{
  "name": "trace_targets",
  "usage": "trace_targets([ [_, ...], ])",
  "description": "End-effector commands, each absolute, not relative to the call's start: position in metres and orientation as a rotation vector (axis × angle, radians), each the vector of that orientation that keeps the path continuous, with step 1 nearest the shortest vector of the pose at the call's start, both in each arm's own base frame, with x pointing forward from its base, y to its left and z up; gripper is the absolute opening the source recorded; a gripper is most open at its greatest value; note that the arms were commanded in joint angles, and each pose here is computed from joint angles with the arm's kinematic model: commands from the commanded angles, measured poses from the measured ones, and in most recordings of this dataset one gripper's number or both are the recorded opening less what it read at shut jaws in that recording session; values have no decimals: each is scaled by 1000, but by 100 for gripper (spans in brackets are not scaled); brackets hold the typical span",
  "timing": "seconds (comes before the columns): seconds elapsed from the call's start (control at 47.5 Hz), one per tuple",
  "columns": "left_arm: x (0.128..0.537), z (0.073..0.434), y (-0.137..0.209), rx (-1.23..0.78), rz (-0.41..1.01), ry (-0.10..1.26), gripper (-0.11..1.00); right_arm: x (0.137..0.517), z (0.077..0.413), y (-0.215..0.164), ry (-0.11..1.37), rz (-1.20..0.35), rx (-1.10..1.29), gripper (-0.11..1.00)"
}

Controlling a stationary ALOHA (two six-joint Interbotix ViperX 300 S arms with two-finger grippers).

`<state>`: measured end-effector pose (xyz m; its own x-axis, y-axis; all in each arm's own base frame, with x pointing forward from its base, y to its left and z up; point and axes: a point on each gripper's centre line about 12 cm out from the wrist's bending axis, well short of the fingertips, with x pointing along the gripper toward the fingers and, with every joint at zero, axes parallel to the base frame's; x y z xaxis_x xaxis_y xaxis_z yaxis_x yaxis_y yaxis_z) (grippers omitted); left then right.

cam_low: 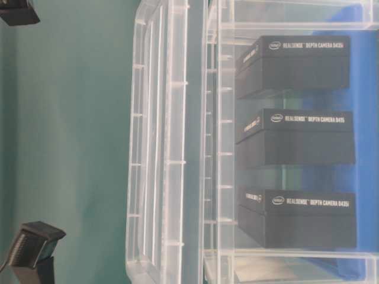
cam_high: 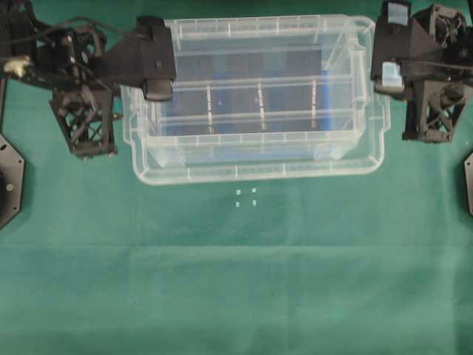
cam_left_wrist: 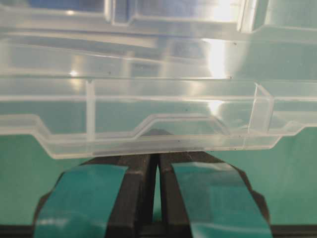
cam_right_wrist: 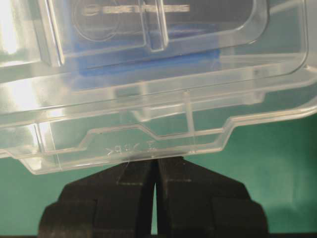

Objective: Clamp the lid of the box with both arms, then lift and open it.
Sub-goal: 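Carry the lid toward the front, away from the box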

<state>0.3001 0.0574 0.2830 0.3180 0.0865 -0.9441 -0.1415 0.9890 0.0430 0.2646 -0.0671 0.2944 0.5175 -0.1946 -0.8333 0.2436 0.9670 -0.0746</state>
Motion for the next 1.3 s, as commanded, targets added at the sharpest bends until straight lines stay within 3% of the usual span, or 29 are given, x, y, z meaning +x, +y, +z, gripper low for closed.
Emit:
trace_targets([
  [0.0, 318, 308, 43, -60, 134, 1125, 1, 284, 328, -41, 858, -192, 76, 0],
  [1.283, 320, 300, -68, -151, 25, 1121, 1, 288, 316, 76, 907, -201, 71, 0],
])
